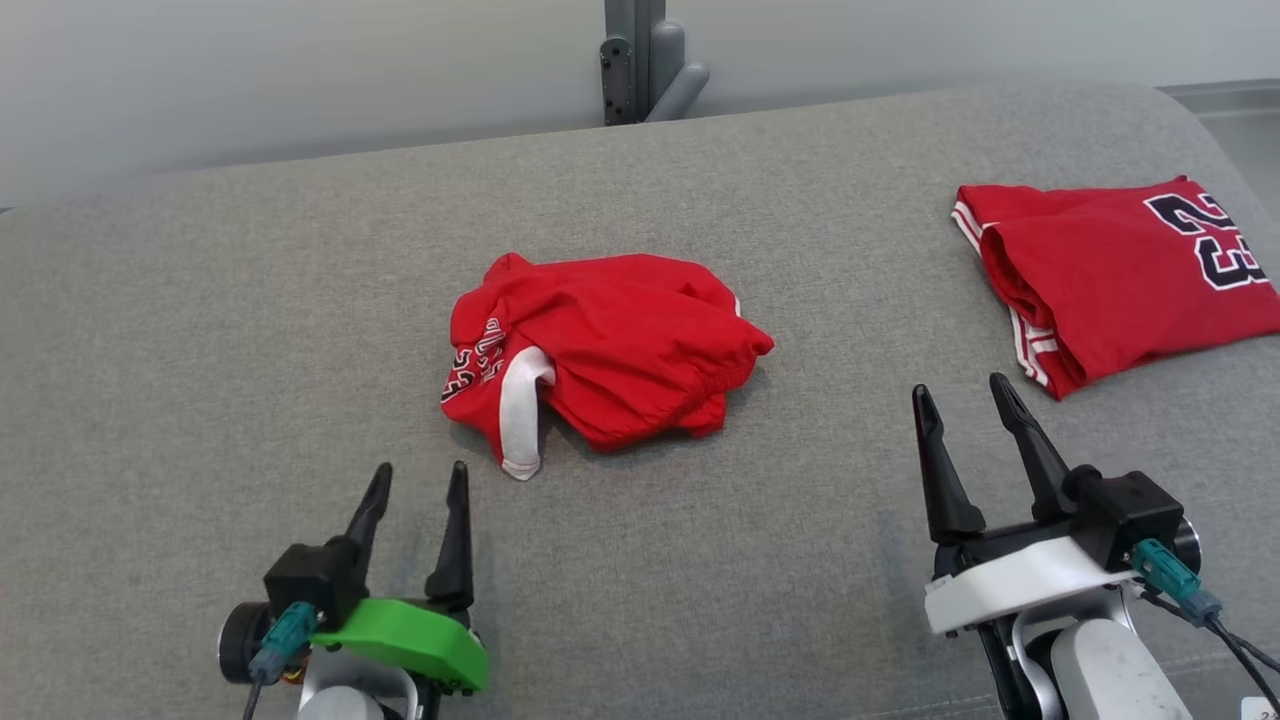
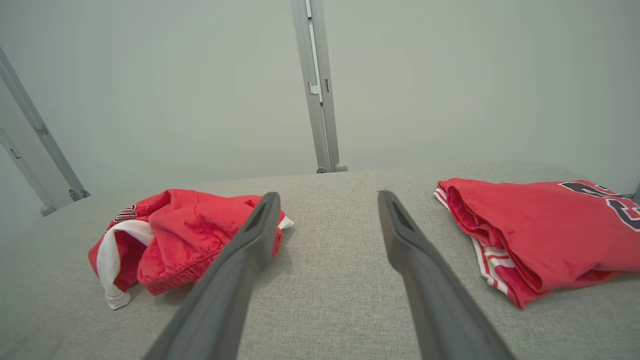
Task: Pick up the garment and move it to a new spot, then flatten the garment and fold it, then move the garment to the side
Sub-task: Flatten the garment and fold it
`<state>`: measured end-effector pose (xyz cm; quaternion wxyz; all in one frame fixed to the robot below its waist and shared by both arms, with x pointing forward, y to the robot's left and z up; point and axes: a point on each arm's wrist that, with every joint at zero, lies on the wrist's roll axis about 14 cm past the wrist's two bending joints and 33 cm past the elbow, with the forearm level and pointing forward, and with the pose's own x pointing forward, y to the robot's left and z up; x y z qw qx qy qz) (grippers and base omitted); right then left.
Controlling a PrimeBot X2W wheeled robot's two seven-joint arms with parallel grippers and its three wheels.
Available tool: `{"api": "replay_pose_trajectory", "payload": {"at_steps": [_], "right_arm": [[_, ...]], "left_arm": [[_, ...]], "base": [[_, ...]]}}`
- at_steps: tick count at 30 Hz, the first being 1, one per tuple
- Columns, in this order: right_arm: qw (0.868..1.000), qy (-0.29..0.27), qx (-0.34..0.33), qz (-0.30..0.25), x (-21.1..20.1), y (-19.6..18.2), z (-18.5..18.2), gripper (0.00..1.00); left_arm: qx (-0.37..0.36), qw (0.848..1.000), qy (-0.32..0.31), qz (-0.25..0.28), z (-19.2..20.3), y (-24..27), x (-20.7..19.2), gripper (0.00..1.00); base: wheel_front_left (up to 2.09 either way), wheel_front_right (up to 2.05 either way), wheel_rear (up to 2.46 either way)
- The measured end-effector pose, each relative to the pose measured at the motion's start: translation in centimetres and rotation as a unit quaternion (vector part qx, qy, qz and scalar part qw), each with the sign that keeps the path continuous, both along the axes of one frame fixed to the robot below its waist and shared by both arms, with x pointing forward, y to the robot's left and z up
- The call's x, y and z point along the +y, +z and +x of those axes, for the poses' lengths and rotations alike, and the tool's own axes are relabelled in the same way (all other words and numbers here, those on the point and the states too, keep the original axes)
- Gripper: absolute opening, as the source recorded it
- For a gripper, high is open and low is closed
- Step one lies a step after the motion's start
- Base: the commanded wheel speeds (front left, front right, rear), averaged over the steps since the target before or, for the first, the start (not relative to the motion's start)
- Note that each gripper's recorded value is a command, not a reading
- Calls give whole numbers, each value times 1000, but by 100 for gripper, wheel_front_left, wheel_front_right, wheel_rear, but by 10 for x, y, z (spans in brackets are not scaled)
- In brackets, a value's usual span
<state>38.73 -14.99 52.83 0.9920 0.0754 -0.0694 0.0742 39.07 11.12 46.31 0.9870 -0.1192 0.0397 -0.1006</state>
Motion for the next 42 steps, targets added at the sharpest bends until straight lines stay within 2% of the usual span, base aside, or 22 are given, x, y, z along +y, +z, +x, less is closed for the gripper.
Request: {"api": "replay_pose_trajectory", "payload": {"at_steps": [9,18,19,20,21,30,33,42], "right_arm": [[999,-35,9,-4,-24,-6,1,100],[997,-68,25,-10,-46,-16,-1,100],[997,-70,27,-10,-48,-17,-1,100],[997,-72,28,-11,-49,-17,-1,100],[997,-74,29,-11,-51,-18,-1,100],[998,-51,27,-5,-35,-17,2,100],[999,-36,27,0,-25,-17,2,100],[1000,0,30,5,0,-20,4,100]], "left_arm": [[58,994,-95,5,19,-36,-62,100],[111,990,-89,21,38,-71,-67,100],[113,989,-88,22,39,-73,-67,57],[113,990,-83,24,41,-73,-65,34],[110,991,-78,22,43,-71,-64,0],[43,998,-34,29,48,-33,-31,0],[20,998,-10,58,36,-23,-2,0],[50,992,36,107,1,-40,53,0]], "base": [[0,0,0],[0,0,0],[0,0,0],[0,0,0],[0,0,0],[0,0,0],[0,0,0],[0,0,0]]}}
